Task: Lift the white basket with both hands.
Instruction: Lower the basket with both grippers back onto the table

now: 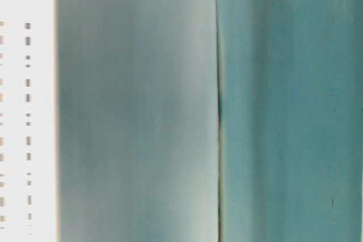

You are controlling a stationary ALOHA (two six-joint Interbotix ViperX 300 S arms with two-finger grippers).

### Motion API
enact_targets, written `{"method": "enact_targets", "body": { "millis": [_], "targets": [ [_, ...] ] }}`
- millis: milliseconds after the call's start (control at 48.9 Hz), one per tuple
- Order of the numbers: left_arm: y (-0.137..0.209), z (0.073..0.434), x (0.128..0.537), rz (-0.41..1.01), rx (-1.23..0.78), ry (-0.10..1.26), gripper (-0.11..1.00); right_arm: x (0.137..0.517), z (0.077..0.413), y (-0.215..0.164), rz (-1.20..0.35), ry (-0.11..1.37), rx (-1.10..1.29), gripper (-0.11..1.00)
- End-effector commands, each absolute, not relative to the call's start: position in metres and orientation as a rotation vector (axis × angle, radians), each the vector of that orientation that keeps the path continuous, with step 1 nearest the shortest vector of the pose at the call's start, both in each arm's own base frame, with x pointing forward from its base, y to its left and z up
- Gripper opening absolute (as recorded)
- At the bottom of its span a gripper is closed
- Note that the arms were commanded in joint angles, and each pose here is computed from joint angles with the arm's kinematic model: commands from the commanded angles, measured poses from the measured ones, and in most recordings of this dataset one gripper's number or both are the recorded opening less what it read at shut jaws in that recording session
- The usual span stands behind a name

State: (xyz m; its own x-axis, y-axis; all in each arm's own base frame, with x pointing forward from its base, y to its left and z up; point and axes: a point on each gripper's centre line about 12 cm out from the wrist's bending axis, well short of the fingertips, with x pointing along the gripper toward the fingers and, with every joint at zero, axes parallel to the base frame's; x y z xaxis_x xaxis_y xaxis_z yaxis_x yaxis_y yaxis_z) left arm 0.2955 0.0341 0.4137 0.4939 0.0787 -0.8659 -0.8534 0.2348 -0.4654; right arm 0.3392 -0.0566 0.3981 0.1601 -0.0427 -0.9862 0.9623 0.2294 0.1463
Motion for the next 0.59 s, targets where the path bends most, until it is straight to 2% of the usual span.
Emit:
{"method": "enact_targets", "body": {
  "millis": [0,368,573],
  "targets": [
    [0.034,0.411,0.298,0.701,-1.167,0.765,0.05,0.348,0.378,-0.048,-0.874,1.188,1.010,0.19],
    [0.038,0.348,0.301,0.742,-1.159,0.805,0.05,0.334,0.306,-0.036,-0.840,1.119,1.115,0.19],
    [0.044,0.318,0.312,0.736,-1.171,0.774,0.05,0.339,0.278,-0.033,-0.815,1.063,1.157,0.19]
  ]
}}
